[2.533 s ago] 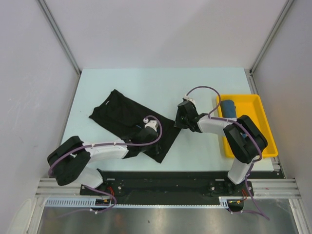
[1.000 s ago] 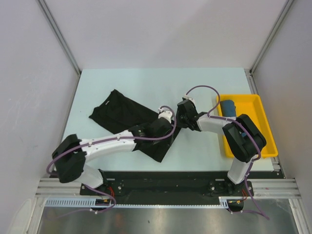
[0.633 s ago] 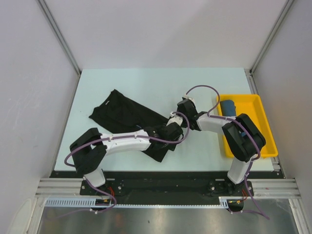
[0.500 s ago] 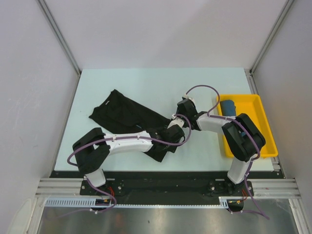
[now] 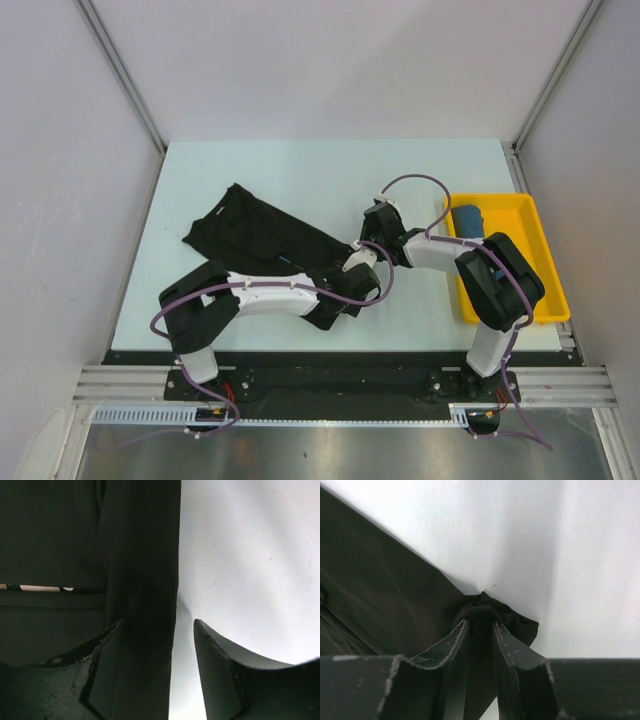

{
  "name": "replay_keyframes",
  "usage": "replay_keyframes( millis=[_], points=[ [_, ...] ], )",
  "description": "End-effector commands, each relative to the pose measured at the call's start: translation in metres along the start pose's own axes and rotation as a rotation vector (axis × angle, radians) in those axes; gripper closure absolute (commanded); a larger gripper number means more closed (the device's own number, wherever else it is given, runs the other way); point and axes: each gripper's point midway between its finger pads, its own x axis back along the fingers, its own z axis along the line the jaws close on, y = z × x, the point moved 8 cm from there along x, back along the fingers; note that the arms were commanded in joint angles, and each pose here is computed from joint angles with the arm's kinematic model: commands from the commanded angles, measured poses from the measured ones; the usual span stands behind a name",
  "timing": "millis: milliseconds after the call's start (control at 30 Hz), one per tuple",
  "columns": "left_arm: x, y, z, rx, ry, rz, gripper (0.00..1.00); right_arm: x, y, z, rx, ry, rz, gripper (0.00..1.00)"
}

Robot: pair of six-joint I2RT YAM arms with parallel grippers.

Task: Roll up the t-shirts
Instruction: Roll the T-shirt to the center of the board.

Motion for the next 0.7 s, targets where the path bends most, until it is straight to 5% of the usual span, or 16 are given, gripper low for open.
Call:
replay_keyframes(
  millis=[0,133,333,667],
  points=[
    [-0.008,-0.007,0.002,-0.049,0.047,-0.005,0.39,0.0,0.001,-0.003,-0.01,-0.029,0.002,0.71],
    [-0.013,-0.013,0.004,-0.057,0.093,0.003,0.45,0.006,0.005,0.0,-0.011,-0.021,-0.011,0.71],
    [-0.012,-0.013,0.012,-0.053,0.166,-0.005,0.7,0.027,0.018,0.006,-0.008,-0.007,-0.063,0.66],
    [0.022,-0.003,-0.014,0.059,-0.282,-0.099,0.83,0.081,0.043,-0.008,-0.073,-0.04,-0.15,0.22]
  ],
)
